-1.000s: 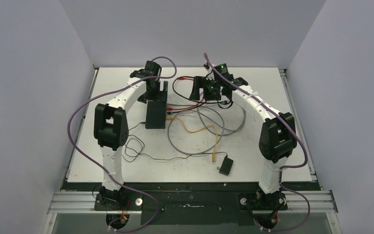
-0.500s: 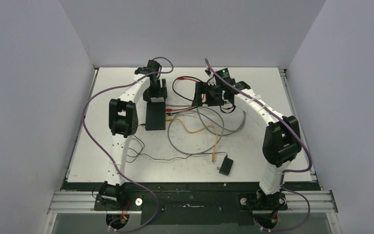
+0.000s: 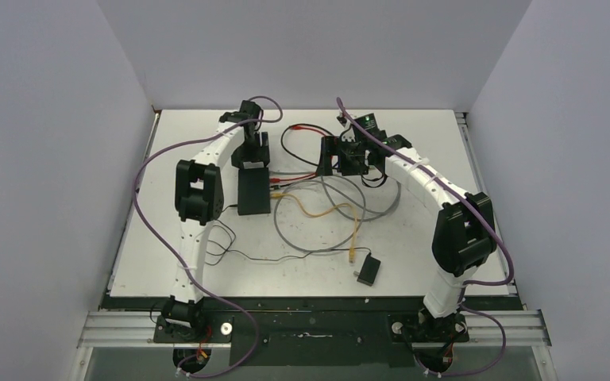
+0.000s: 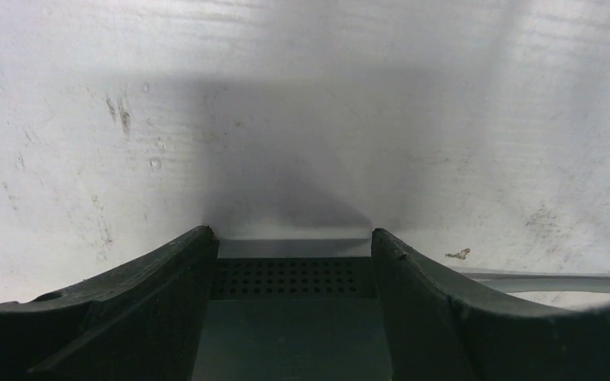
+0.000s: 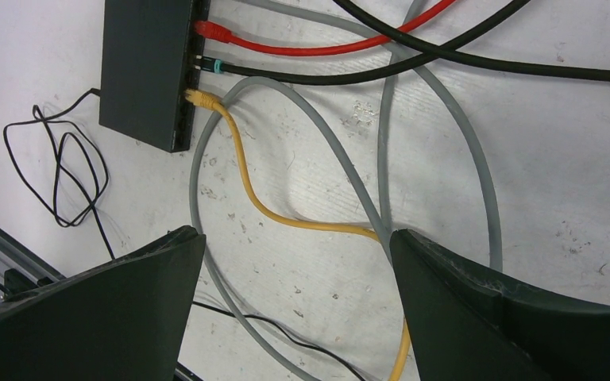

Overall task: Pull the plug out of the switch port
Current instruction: Move the switch port to the center of the board.

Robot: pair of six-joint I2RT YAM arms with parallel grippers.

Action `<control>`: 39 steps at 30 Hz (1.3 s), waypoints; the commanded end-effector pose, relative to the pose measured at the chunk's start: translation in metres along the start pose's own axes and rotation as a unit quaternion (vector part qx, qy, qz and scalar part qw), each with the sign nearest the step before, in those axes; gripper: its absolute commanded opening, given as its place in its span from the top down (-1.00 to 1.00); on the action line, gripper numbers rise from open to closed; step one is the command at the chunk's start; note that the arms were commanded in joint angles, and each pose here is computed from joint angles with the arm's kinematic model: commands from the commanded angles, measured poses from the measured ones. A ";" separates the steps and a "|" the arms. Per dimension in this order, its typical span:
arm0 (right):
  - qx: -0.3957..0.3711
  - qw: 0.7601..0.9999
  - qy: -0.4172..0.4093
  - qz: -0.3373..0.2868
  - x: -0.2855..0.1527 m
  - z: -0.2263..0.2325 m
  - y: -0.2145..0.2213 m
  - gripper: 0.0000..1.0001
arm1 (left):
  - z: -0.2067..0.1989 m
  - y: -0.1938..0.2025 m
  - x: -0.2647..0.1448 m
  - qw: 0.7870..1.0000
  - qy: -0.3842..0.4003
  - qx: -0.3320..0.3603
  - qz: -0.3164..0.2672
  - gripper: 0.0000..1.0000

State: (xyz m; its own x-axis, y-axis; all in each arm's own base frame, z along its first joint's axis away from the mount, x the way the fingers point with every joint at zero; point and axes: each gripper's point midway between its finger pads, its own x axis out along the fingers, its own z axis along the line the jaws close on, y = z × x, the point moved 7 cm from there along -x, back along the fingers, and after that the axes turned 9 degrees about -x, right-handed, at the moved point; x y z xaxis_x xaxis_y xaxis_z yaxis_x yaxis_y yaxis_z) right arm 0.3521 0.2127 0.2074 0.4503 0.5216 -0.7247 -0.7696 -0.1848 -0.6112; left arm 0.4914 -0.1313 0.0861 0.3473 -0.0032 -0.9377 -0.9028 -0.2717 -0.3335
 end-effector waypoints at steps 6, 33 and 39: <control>-0.012 1.000 -0.003 -0.027 -0.013 0.007 -0.012 -0.79 | 0.003 0.045 -0.013 0.999 -0.005 -0.007 0.051 -0.34; -0.027 0.991 0.078 -0.106 -0.049 0.001 -0.036 -0.79 | -0.028 0.122 -0.053 0.997 0.040 0.030 0.065 -0.32; -0.036 0.953 0.176 -0.243 -0.094 -0.010 -0.047 -0.79 | -0.039 0.137 -0.063 0.996 0.050 0.047 0.057 -0.32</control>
State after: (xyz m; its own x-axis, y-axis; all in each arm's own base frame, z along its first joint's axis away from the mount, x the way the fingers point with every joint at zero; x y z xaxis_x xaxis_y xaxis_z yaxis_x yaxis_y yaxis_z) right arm 0.3514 0.1862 0.2435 0.6661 0.3700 -0.6476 -0.6526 -0.1314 -0.7462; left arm 0.3705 -0.1883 0.0867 0.2567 -0.0673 -0.9641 -0.9510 -0.1953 -0.2396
